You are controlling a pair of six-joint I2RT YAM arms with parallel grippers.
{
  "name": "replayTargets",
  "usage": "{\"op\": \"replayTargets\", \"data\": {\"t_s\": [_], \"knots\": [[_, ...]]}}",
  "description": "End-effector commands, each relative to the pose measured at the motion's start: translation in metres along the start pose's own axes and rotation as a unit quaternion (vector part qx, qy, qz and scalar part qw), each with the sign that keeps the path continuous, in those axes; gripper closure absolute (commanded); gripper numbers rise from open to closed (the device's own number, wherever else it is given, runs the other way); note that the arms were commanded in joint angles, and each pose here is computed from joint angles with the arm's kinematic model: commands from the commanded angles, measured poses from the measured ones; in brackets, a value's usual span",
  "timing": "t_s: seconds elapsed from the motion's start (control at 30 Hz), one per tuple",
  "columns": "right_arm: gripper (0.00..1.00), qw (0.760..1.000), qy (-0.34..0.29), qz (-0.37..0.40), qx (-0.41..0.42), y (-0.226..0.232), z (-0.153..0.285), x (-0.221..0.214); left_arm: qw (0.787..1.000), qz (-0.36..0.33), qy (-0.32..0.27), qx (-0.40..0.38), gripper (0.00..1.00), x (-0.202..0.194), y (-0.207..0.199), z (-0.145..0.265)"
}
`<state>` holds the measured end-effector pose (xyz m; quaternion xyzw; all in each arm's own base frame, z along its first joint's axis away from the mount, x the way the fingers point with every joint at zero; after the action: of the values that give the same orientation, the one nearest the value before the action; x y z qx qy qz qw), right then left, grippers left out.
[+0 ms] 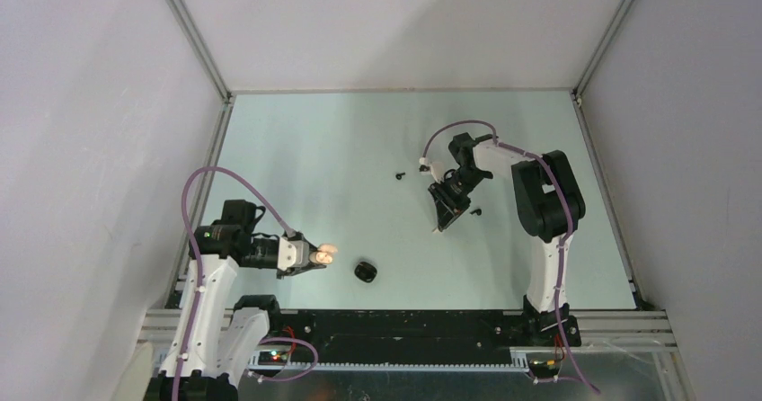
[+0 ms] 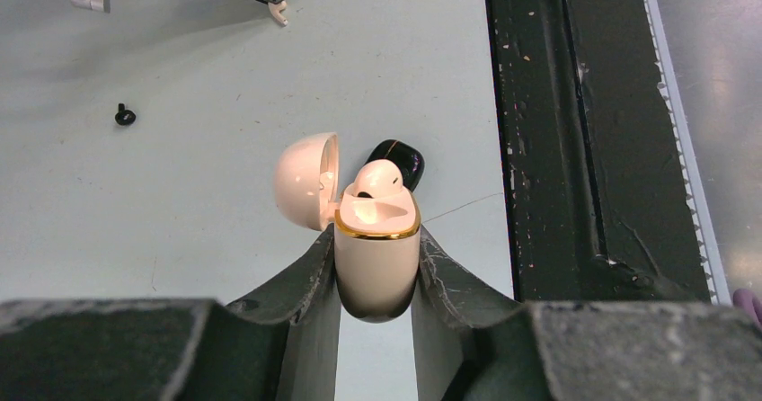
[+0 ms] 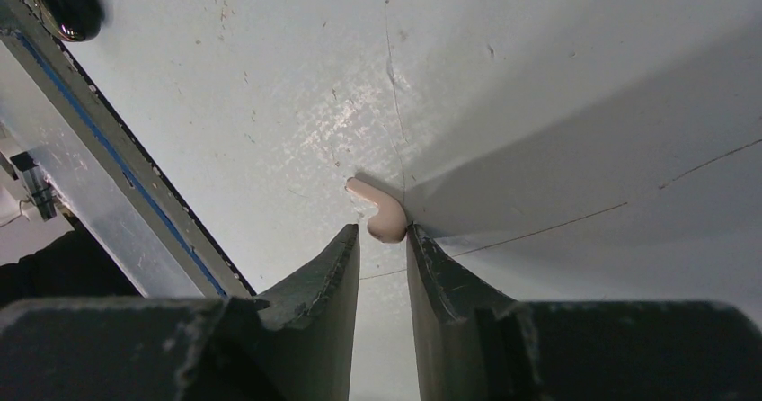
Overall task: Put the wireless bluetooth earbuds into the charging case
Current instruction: Pick up the earbud from the center of the board.
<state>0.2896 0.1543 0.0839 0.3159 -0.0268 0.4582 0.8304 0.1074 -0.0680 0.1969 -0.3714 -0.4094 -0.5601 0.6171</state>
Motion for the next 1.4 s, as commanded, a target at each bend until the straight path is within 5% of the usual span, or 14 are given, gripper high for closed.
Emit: {"op": "replayTargets", "data": {"t_s": [0.0,0.4,0.87,1.37], "knots": [[0.70,1.000,-0.008,-0.004,0.003,0.000,0.001,0.000,0.999,-0.026,-0.021,0.001,0.96,0.012,0.001,0.001],[0.85,1.000,-0.017,-0.002,0.004,0.001,0.002,0.003,0.999,-0.026,-0.021,0.001,0.97,0.012,0.001,0.001],[0.86,0.998,-0.046,0.022,-0.041,0.008,0.022,0.017,0.999,-0.024,-0.025,0.007,0.97,0.013,0.005,0.001],[0.64,0.997,-0.009,0.041,-0.070,0.010,0.008,0.008,0.999,-0.024,-0.025,0.008,0.97,0.012,0.005,0.001]]}}
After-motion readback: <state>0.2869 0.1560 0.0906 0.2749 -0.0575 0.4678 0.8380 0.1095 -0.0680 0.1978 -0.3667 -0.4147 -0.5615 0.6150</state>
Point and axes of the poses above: each gripper's point midway between its finger pads, its own z axis back along the fingers, its own y axis along the line the jaws close on, x = y × z, the point moved 8 cm from there along z, back along the fingers, and after that the axes turned 13 degrees about z, right-handed, at the moved point
